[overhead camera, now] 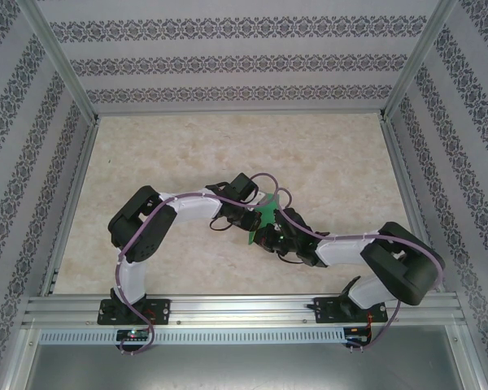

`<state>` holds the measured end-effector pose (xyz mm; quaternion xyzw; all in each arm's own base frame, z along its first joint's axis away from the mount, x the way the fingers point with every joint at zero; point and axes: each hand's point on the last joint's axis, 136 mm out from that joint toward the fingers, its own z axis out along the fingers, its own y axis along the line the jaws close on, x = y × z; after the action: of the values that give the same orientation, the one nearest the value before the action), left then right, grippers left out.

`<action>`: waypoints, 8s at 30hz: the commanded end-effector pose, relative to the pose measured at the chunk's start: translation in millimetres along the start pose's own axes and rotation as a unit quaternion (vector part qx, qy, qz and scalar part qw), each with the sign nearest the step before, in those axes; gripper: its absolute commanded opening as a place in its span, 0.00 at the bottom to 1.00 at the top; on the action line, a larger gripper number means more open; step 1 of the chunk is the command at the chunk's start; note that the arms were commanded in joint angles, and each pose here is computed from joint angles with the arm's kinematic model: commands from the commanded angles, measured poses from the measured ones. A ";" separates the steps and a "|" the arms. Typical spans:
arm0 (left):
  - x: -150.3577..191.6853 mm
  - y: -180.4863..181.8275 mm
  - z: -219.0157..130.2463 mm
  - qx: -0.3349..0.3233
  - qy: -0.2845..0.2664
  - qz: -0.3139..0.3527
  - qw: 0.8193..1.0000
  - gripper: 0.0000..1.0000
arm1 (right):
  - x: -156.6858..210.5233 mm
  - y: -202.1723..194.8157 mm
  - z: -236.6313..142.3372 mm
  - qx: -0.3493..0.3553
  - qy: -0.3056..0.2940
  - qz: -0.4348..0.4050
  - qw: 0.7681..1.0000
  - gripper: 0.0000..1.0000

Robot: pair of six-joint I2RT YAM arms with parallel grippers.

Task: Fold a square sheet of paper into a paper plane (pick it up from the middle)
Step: Third fold the triangle at the center of the table.

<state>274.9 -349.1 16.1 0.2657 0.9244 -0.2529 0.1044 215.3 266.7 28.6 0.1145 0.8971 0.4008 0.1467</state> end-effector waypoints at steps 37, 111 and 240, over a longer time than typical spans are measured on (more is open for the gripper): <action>58.1 26.1 26.4 -0.039 0.084 -0.019 0.995 0.09 | 8.5 8.8 19.5 -0.005 -0.004 -0.007 1.000 0.03; -6.7 6.0 -67.3 -0.094 -0.048 -0.062 0.992 0.32 | -62.2 -60.9 9.9 0.102 0.000 0.058 0.993 0.04; 70.6 28.8 2.0 0.004 0.076 -0.182 0.980 0.03 | -81.6 -41.6 8.2 0.091 0.000 0.000 0.996 0.05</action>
<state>250.8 -338.9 17.4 0.1272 0.9326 -0.3368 0.0233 278.9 234.4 13.4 0.1185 0.9252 0.3412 0.1167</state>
